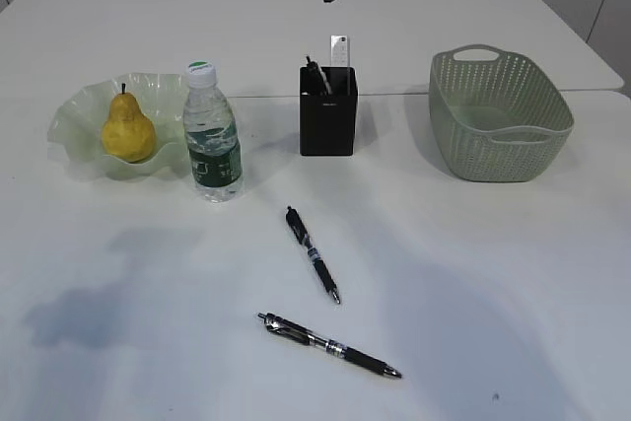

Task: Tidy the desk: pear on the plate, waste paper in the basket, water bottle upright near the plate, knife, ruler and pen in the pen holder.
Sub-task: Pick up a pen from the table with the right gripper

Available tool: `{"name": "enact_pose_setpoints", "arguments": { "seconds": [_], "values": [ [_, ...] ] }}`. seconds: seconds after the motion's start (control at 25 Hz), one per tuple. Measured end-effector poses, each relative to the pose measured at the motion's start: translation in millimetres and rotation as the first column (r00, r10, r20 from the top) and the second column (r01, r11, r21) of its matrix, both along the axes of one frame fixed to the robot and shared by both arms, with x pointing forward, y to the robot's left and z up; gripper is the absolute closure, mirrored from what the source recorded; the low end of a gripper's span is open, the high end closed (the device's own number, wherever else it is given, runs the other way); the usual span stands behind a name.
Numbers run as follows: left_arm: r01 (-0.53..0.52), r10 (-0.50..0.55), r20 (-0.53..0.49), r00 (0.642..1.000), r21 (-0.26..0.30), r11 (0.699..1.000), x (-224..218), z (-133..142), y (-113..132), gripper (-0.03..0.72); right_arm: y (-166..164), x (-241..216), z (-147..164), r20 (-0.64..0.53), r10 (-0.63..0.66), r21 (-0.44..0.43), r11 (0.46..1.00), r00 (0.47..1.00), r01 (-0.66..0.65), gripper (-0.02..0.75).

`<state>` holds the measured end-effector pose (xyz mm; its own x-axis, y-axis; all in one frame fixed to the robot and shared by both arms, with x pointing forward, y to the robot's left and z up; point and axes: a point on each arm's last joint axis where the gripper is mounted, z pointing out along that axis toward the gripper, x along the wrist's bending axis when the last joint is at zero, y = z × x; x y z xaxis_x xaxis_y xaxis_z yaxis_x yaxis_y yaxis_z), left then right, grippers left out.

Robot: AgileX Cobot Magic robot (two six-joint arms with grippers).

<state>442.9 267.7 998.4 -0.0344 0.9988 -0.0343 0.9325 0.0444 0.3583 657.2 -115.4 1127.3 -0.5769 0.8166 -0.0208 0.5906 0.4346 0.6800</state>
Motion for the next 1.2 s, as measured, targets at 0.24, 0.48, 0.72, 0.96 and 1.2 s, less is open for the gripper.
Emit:
{"name": "enact_pose_setpoints", "arguments": {
  "seconds": [0.24,0.48,0.72,0.96,1.2],
  "values": [
    [0.0,0.0,-0.007,1.0,0.002,1.0,-1,0,0,0.214,31,-34,2,-0.104,0.064,-0.088,0.993,0.992,-0.074,0.392],
    [-0.001,0.001,-0.019,1.0,0.004,1.0,-2,-1,0,0.214,51,-55,-6,-0.184,0.114,-0.175,0.974,0.976,-0.147,0.392],
    [-0.002,0.002,-0.027,1.0,0.006,1.0,-2,-1,1,0.214,62,-73,-50,-0.318,0.168,-0.261,0.931,0.933,-0.256,0.392],
    [0.002,-0.001,-0.026,1.0,0.01,1.0,-2,-1,1,0.214,76,-100,-91,-0.429,0.279,-0.324,0.84,0.859,-0.435,0.392],
    [0.01,-0.01,-0.023,1.0,0.027,1.0,-2,-1,2,0.214,76,-112,-117,-0.48,0.355,-0.347,0.763,0.802,-0.546,0.392]
  ]
}}
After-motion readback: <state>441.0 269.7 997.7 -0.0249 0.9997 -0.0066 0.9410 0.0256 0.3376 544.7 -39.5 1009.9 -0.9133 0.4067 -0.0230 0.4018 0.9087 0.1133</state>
